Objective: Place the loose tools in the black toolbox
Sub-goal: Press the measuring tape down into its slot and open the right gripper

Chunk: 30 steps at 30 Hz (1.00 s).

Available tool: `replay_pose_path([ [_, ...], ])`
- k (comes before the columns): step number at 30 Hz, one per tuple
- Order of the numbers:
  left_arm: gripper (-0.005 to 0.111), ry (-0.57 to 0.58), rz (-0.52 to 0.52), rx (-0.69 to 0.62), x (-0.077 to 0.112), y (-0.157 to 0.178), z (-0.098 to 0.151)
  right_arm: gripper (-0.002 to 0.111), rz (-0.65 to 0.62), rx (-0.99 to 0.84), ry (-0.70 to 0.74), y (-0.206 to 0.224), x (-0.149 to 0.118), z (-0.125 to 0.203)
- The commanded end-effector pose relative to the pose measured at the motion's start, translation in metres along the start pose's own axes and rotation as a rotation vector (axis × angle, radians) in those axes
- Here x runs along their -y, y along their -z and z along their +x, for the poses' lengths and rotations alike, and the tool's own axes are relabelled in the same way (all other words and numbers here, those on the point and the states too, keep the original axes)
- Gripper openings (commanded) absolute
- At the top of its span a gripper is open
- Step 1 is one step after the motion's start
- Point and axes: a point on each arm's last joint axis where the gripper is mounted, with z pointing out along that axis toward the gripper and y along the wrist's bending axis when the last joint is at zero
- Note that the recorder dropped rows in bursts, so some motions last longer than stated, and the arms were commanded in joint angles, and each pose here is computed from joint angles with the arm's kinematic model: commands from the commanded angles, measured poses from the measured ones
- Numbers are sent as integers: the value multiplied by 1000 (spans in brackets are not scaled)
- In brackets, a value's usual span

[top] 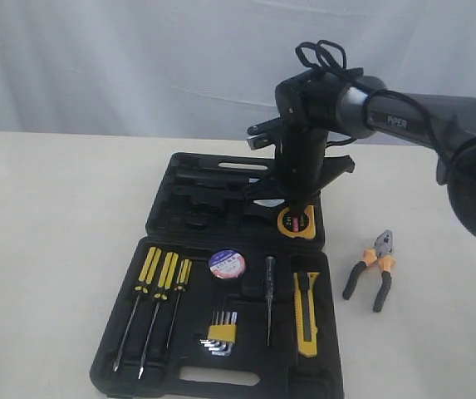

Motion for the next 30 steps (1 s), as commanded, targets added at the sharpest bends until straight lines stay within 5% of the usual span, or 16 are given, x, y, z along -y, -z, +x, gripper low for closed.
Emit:
replay_pose_path([
  [1, 0, 5, 5, 4, 0, 0, 0, -1, 0, -28, 11, -22, -1, 4],
  [14, 0, 5, 5, 4, 0, 0, 0, -1, 6, 62, -8, 16, 8, -4],
  [30, 0, 5, 5, 4, 0, 0, 0, -1, -49, 52, -33, -1, 26, -4],
])
